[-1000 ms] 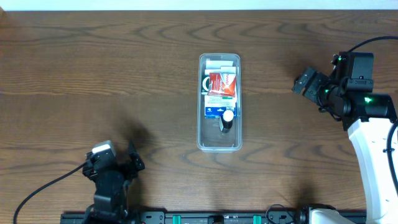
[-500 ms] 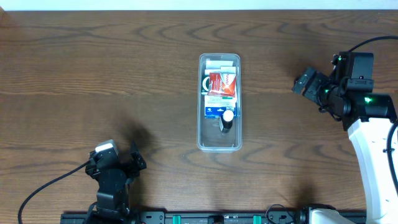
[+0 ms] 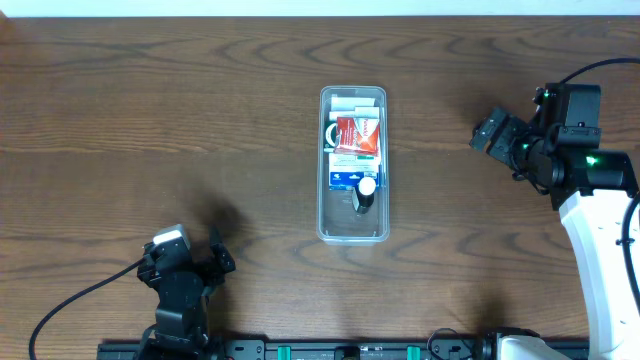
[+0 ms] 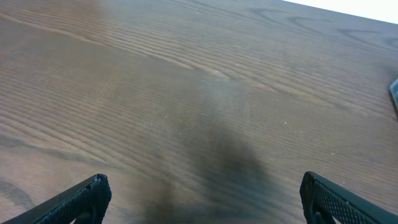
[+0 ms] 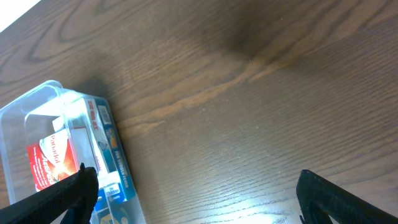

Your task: Pack container

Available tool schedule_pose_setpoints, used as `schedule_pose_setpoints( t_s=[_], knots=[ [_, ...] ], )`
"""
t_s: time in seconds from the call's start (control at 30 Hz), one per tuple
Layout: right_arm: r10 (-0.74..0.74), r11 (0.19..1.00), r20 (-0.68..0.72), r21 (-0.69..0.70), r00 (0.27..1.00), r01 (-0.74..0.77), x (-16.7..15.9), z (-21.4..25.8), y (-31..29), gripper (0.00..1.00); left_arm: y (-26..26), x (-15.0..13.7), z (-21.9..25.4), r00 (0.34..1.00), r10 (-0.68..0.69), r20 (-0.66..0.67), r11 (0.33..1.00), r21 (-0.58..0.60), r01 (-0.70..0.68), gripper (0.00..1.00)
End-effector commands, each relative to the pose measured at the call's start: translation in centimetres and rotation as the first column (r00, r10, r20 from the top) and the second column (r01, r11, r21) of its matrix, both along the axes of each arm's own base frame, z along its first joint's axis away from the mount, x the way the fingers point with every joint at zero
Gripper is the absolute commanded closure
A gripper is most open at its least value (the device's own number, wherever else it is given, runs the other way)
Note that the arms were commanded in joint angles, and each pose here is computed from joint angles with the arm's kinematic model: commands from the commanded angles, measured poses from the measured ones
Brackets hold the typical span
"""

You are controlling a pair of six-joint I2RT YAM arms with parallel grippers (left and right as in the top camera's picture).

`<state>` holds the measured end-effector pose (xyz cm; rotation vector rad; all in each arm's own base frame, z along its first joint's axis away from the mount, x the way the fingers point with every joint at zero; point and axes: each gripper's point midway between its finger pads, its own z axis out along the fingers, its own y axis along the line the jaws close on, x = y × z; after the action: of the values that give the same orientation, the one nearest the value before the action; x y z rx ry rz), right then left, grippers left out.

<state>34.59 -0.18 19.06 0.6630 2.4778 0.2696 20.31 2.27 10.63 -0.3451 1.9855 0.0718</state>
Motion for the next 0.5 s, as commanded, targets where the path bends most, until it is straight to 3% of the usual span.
schedule_pose_setpoints(
  t_s=[0.0, 0.47],
  knots=[
    [0.001, 1.0, 0.016, -0.01, 1.0, -0.001, 0.1, 0.57, -0.29, 0.01, 0.2, 0.02, -0.63, 1.0, 0.007, -0.01, 1.0, 0.013, -0.007, 0.02],
    [0.002, 1.0, 0.003, -0.011, 1.0, -0.002, -0.16, 0.41, -0.29, 0.01, 0.2, 0.02, -0.63, 1.0, 0.007, -0.01, 1.0, 0.013, -0.007, 0.02]
  ],
)
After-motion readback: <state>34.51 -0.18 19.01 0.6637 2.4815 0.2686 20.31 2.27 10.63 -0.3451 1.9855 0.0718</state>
